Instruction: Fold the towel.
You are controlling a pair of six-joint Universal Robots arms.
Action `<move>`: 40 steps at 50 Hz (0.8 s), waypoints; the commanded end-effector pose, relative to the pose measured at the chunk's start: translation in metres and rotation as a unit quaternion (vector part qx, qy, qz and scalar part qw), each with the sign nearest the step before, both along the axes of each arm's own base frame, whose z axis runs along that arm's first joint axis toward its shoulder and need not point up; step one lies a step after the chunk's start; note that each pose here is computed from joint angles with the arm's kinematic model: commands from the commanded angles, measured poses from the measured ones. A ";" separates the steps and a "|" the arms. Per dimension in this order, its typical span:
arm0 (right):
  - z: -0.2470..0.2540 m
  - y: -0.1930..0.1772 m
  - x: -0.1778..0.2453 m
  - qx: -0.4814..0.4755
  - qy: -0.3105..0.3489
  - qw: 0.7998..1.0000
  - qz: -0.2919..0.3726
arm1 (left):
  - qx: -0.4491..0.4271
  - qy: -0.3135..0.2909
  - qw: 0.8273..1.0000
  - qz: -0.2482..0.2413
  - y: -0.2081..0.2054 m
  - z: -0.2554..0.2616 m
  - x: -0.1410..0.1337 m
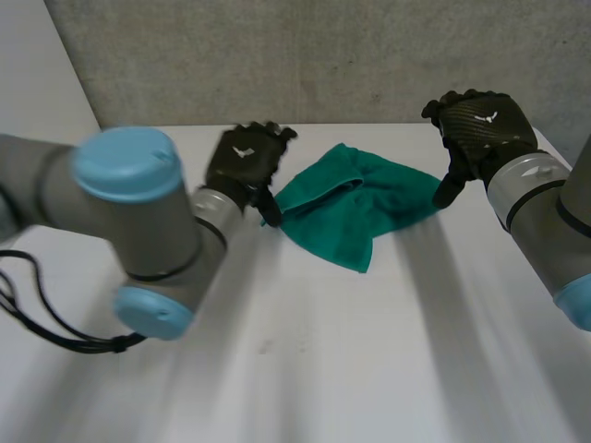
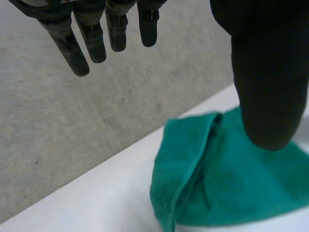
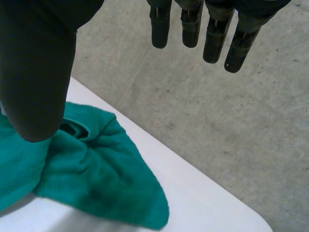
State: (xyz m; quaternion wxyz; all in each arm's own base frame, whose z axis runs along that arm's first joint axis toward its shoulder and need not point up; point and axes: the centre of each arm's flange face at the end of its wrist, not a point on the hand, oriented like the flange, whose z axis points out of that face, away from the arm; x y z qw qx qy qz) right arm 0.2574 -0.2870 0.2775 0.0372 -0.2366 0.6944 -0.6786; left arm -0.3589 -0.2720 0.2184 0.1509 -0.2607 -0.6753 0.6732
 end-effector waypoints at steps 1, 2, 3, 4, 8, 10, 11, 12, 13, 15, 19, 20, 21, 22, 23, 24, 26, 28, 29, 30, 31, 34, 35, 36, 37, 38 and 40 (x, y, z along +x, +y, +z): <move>-0.009 -0.003 0.000 0.011 0.005 1.000 -0.001 | -0.107 -0.107 0.988 -0.007 -0.031 -0.064 -0.031; -0.012 -0.005 0.000 0.014 0.006 1.000 -0.003 | -0.121 -0.119 0.985 -0.007 -0.034 -0.069 -0.033; -0.014 -0.006 0.000 0.016 0.007 1.000 -0.004 | -0.144 -0.141 0.979 -0.007 -0.039 -0.079 -0.038; -0.015 -0.006 0.000 0.018 0.008 1.000 -0.004 | -0.155 -0.149 0.977 -0.007 -0.042 -0.083 -0.040; -0.018 -0.007 -0.001 0.023 0.012 1.000 -0.004 | -0.191 -0.171 0.967 -0.003 -0.054 -0.097 -0.048; -0.018 -0.007 -0.001 0.021 0.014 1.000 -0.004 | -0.198 -0.168 0.966 -0.003 -0.058 -0.100 -0.050; -0.018 -0.007 -0.001 0.021 0.015 1.000 -0.004 | -0.201 -0.166 0.965 -0.003 -0.063 -0.103 -0.052; -0.018 -0.007 -0.001 0.021 0.015 1.000 -0.004 | -0.204 -0.164 0.965 -0.005 -0.065 -0.103 -0.053; -0.018 -0.007 -0.001 0.020 0.015 1.000 -0.004 | -0.207 -0.163 0.965 -0.008 -0.066 -0.104 -0.054; -0.018 -0.007 -0.001 0.020 0.015 1.000 -0.004 | -0.211 -0.159 0.964 -0.023 -0.068 -0.109 -0.058; -0.018 -0.007 -0.001 0.020 0.016 1.000 -0.004 | -0.211 -0.160 0.963 -0.047 -0.067 -0.119 -0.061; -0.018 -0.007 -0.001 0.020 0.016 1.000 -0.004 | -0.211 -0.160 0.963 -0.047 -0.067 -0.119 -0.061; -0.018 -0.007 -0.001 0.020 0.016 1.000 -0.004 | -0.211 -0.161 0.963 -0.051 -0.067 -0.122 -0.062; -0.018 -0.008 0.000 0.019 0.016 1.000 -0.004 | -0.213 -0.165 0.961 -0.057 -0.068 -0.129 -0.063; -0.018 -0.008 0.000 0.019 0.016 1.000 -0.004 | -0.215 -0.166 0.961 -0.057 -0.069 -0.130 -0.064; -0.018 -0.008 0.000 0.019 0.016 1.000 -0.004 | -0.215 -0.166 0.961 -0.057 -0.069 -0.131 -0.064; -0.018 -0.008 0.000 0.019 0.016 1.000 -0.004 | -0.222 -0.163 0.960 -0.055 -0.073 -0.129 -0.065; -0.018 -0.008 0.000 0.019 0.016 1.000 -0.004 | -0.225 -0.162 0.959 -0.052 -0.075 -0.127 -0.065; -0.018 -0.008 0.000 0.019 0.016 1.000 -0.004 | -0.226 -0.162 0.959 -0.049 -0.077 -0.126 -0.064; -0.018 -0.008 0.000 0.019 0.016 1.000 -0.004 | -0.227 -0.162 0.960 -0.034 -0.085 -0.123 -0.059; -0.018 -0.008 0.000 0.019 0.016 1.000 -0.004 | -0.227 -0.162 0.960 -0.030 -0.086 -0.123 -0.057; -0.017 -0.007 -0.001 0.019 0.016 1.000 -0.004 | -0.235 -0.160 0.959 0.003 -0.092 -0.111 -0.052; -0.017 -0.007 -0.001 0.019 0.016 1.000 -0.004 | -0.237 -0.158 0.958 0.012 -0.093 -0.106 -0.051; -0.017 -0.007 -0.001 0.019 0.016 1.000 -0.004 | -0.238 -0.157 0.958 0.019 -0.092 -0.101 -0.049; -0.016 -0.007 -0.001 0.018 0.015 1.000 -0.004 | -0.242 -0.155 0.957 0.027 -0.092 -0.092 -0.048; -0.016 -0.007 -0.001 0.018 0.015 1.000 -0.004 | -0.243 -0.147 0.958 0.038 -0.089 -0.072 -0.042; -0.015 -0.007 0.000 0.018 0.014 1.000 -0.003 | -0.245 -0.142 0.958 0.039 -0.081 -0.053 -0.037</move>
